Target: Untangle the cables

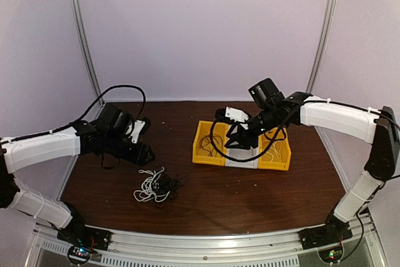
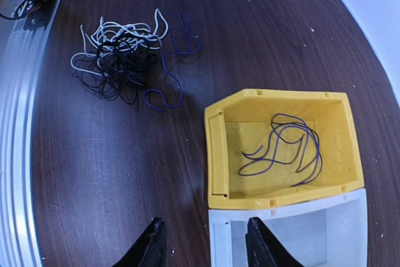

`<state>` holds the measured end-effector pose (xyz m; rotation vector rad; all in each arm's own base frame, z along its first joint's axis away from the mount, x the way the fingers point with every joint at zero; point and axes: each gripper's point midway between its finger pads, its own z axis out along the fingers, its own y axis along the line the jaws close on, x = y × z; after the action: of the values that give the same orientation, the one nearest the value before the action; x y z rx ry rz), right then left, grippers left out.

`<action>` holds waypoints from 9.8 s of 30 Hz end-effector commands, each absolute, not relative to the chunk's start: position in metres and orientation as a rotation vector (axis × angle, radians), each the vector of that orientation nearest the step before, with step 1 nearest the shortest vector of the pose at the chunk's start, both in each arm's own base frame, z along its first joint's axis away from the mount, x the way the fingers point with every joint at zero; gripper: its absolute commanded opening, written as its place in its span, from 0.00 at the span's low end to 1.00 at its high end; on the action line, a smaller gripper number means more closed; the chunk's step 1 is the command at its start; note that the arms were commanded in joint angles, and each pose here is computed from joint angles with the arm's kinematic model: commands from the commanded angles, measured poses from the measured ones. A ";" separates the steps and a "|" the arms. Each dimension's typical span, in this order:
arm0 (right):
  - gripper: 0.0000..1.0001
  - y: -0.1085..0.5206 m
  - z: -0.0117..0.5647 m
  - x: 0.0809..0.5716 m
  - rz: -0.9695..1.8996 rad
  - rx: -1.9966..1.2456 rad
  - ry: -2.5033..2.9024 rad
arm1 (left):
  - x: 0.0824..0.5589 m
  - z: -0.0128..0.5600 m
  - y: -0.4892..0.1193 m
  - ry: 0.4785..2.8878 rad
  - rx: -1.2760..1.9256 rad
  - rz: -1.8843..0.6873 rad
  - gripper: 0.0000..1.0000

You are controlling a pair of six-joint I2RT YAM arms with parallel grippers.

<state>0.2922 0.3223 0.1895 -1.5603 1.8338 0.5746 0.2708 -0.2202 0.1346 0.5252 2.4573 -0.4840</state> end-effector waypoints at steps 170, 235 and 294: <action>0.00 0.352 0.260 0.325 0.285 -1.325 1.672 | 0.263 0.207 -0.211 1.963 0.242 -0.623 0.22; 0.07 0.370 0.106 0.416 0.128 -1.460 2.099 | 0.415 0.331 -0.085 1.683 -0.128 -0.417 0.71; 0.52 0.234 0.185 0.308 0.443 -1.287 1.780 | 0.256 0.117 -0.264 2.617 0.790 -0.128 0.53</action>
<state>0.3129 0.2333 0.1821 -1.2638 1.8206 0.4410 0.2490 -0.2786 0.1155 0.8332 2.5950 -0.3492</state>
